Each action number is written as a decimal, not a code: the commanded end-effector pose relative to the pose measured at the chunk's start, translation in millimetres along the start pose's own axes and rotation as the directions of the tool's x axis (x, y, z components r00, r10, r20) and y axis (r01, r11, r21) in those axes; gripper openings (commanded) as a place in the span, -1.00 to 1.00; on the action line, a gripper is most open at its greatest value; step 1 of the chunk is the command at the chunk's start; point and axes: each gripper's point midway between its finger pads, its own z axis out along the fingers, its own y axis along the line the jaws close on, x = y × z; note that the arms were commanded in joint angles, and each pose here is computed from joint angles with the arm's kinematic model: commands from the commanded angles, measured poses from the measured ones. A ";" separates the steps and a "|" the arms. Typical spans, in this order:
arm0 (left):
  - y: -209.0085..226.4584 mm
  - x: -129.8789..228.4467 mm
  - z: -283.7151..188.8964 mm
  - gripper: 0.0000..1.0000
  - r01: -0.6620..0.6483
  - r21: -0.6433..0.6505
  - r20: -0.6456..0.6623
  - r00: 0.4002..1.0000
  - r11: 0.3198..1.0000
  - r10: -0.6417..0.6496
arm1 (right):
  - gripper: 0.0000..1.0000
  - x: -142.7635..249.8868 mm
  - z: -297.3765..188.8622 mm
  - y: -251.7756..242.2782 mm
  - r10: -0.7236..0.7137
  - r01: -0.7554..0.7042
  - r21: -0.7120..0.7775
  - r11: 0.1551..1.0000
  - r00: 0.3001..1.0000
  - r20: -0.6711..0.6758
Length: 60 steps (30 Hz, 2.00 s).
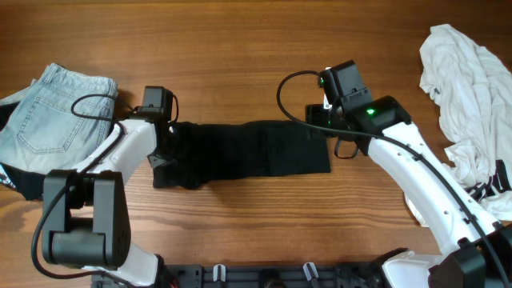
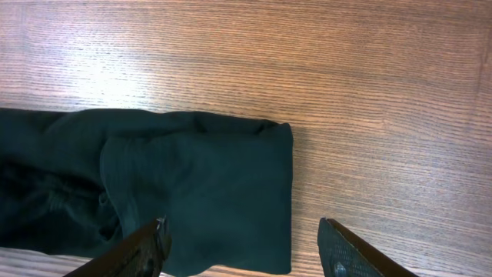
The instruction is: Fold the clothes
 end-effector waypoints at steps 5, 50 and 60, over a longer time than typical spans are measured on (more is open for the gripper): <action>51.0 -0.7 3.8 -0.92 0.025 -0.225 -0.019 0.999 0.974 -0.030 | 0.33 2.1 3.8 -9.9 0.023 -0.023 0.040 0.999 1.000 -0.002; -190.6 23.6 -150.3 -0.03 -0.444 0.146 0.258 0.880 0.884 0.399 | 0.39 -14.2 4.9 -47.7 0.030 -0.030 -0.036 0.999 0.999 0.012; -84.9 -52.2 -152.2 0.26 -0.078 0.154 0.197 0.979 0.985 0.046 | 0.42 28.7 0.9 85.9 -0.284 0.202 -0.586 0.785 0.957 -0.050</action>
